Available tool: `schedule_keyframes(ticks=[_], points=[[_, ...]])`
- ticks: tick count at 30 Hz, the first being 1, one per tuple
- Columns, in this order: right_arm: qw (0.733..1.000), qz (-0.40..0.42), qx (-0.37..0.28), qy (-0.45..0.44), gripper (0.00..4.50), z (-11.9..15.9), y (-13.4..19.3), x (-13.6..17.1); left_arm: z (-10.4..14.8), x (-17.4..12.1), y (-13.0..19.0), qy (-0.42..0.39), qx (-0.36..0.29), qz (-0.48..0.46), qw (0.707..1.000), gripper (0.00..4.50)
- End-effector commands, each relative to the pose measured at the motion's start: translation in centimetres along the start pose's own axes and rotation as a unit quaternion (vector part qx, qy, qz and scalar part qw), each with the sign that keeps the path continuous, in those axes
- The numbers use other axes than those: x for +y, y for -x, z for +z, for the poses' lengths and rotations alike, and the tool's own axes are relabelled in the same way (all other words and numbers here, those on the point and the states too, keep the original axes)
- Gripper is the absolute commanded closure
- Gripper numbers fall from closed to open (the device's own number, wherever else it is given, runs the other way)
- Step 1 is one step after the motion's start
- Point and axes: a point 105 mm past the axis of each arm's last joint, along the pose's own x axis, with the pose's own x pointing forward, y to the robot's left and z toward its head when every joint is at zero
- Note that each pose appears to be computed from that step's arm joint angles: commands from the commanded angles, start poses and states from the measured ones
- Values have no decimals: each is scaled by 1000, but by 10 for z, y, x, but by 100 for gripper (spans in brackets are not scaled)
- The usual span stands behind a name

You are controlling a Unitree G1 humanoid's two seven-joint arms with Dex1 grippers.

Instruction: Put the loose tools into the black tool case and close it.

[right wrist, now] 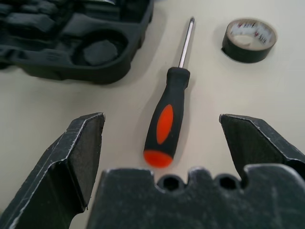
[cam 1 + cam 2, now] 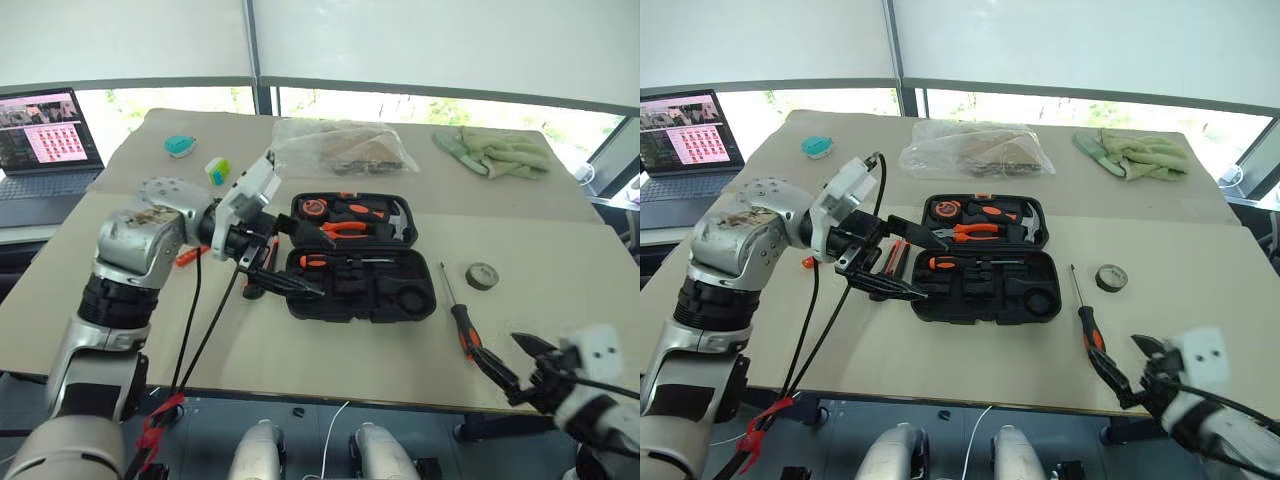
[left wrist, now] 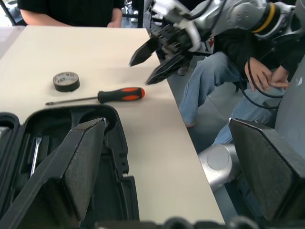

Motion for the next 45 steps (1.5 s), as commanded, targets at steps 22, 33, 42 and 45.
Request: schedule_keyframes(ticks=[22,33,42,45], points=[[988,-88,-121,-28,344,44,1,-20,-3,6,15,-25,20,65,997,0],[919,272,-127,257,344,141,-36,45,-21,-16,41,24,55,87,994,0],[818,383,-49,426,344,118,-102,55,-24,-19,49,35,52,143,988,0],[803,393,-45,446,344,117,-111,53,-22,-21,50,35,52,153,986,0]])
